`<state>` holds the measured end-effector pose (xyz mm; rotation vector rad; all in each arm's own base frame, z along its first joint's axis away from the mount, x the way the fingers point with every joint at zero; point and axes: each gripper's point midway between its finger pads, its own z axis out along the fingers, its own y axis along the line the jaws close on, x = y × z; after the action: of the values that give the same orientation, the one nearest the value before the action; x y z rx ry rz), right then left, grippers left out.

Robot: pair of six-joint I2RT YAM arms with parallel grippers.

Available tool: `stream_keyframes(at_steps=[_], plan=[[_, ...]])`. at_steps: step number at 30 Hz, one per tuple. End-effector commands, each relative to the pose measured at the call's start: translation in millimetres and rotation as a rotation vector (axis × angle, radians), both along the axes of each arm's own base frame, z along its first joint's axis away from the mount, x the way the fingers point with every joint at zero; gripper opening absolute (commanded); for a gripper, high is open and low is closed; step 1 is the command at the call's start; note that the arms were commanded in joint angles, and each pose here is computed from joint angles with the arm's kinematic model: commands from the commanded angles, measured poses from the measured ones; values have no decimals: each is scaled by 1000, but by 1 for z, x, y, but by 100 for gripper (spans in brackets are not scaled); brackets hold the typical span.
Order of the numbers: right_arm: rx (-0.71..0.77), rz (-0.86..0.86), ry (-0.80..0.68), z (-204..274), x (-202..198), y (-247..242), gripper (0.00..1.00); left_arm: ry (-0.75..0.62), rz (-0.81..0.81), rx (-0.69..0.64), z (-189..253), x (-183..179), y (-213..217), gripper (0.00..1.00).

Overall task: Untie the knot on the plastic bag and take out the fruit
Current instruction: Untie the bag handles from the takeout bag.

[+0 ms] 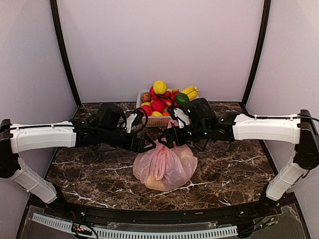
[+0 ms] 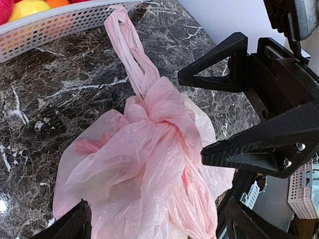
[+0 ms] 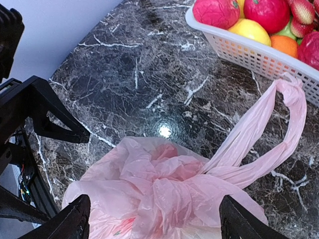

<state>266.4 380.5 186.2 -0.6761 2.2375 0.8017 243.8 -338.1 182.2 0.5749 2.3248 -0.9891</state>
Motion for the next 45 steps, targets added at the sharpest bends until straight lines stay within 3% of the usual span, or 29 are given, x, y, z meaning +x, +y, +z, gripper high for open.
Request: stream_keyframes(at_steps=[1, 7, 14, 25, 30, 40, 42, 45], plan=[[-64, -7, 20, -11, 4, -1, 82, -2, -12, -31, 4, 7, -10, 93], [-91, -51, 22, -22, 13, -8, 60, -13, -18, -17, -2, 18, -21, 91], [-87, -62, 33, -25, 19, -7, 45, -8, -41, -10, -9, 28, -36, 80], [-45, -54, 34, -18, 18, -3, 8, -2, -15, 50, -28, 47, -42, 68], [-33, -54, 34, -15, 17, -3, 0, 9, -16, 48, -31, 49, -45, 50], [-29, -77, 11, -11, 18, -11, 0, 4, -10, 34, -28, 50, -45, 9], [-23, -84, 3, -9, 19, -11, 0, 8, -11, 31, -28, 49, -45, 3], [-14, -103, -6, -5, 21, -14, 0, 5, -8, 28, -25, 48, -44, 1]])
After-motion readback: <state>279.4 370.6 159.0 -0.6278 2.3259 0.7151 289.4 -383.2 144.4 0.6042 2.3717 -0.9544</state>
